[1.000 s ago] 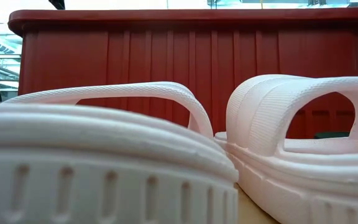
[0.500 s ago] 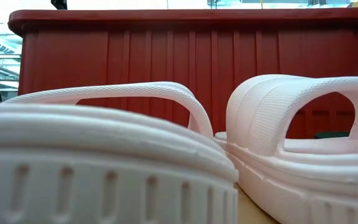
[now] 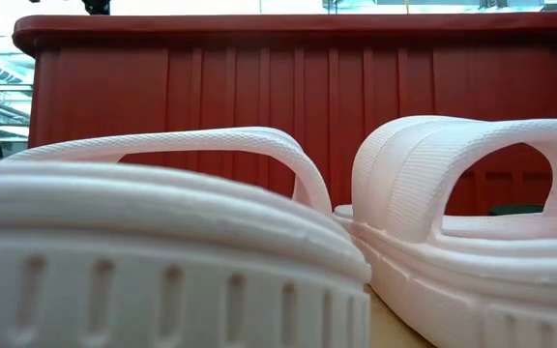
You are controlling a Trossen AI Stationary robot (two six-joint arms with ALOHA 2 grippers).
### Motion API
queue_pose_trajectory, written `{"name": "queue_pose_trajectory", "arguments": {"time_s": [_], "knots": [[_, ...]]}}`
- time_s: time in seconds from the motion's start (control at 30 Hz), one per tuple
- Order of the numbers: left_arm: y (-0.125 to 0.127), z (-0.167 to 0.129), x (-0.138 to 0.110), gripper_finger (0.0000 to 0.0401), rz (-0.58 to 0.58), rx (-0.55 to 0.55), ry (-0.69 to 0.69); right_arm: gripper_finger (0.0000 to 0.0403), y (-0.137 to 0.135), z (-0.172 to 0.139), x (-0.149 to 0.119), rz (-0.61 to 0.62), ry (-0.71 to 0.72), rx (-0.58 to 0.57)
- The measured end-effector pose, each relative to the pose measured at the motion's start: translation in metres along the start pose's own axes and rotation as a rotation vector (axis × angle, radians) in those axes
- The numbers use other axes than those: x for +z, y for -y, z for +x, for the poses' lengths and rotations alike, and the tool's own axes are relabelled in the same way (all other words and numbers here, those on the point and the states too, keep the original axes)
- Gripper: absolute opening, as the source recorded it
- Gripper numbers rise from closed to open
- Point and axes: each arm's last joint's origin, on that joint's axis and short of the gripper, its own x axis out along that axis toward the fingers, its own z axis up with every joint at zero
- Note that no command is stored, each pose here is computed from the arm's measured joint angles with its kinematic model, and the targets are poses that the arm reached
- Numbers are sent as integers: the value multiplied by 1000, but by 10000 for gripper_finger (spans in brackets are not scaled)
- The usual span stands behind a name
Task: Pick and place slides into bin
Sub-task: Put the black slide into the red bin
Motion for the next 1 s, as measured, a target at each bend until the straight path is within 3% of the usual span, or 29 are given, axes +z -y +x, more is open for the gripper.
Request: {"name": "queue_pose_trajectory", "arguments": {"time_s": [0.63, 1.0], "knots": [[0, 0, 0, 198, -6, 0, 0, 166, -1, 28, -3, -19, -30, -14], [0, 0, 0, 198, -8, 1, 0, 82, -5, 33, -2, -59, -26, 28]]}}
